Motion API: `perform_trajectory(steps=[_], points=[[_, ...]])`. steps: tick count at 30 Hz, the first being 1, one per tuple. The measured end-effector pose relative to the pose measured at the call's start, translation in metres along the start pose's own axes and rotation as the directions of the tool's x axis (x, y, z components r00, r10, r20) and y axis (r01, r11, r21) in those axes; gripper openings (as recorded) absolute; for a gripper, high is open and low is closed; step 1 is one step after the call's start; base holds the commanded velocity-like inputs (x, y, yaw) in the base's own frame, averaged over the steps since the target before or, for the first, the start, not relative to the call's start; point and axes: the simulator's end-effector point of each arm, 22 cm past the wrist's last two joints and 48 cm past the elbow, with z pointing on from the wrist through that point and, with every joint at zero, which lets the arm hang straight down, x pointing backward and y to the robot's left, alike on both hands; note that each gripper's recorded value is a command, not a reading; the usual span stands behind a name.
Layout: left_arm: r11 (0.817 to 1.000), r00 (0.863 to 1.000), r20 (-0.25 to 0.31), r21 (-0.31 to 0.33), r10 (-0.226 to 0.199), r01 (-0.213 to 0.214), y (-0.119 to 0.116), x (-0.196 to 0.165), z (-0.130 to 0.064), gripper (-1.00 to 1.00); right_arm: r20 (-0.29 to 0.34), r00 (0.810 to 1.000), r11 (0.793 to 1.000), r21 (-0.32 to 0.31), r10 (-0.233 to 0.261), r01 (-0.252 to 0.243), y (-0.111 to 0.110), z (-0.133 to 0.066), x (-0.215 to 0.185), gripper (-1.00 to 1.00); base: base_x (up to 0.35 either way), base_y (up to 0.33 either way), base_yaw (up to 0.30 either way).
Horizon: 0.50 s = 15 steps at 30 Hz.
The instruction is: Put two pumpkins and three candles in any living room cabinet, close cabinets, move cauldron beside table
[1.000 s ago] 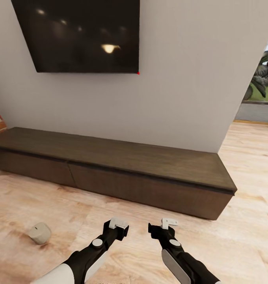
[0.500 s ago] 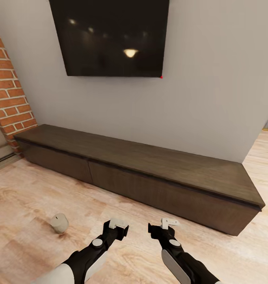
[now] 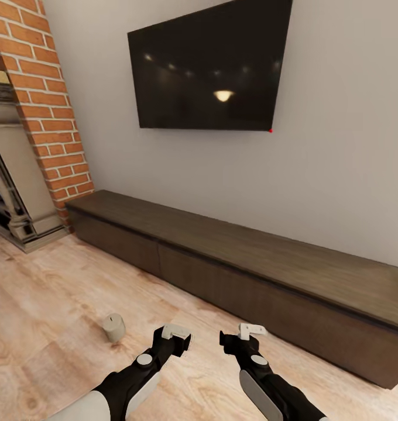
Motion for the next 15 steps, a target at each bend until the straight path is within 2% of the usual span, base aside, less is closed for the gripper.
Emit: perform_trajectory(steps=[15], points=[[1.000, 0.998, 0.055, -0.008, 0.019, -0.018, 0.000, -0.033, -0.013, 1.00, 0.061, 0.998, 1.000, -0.009, -0.002, 0.003, 0.005, -0.016, -0.031, 1.00, 0.000, 0.000, 0.290]])
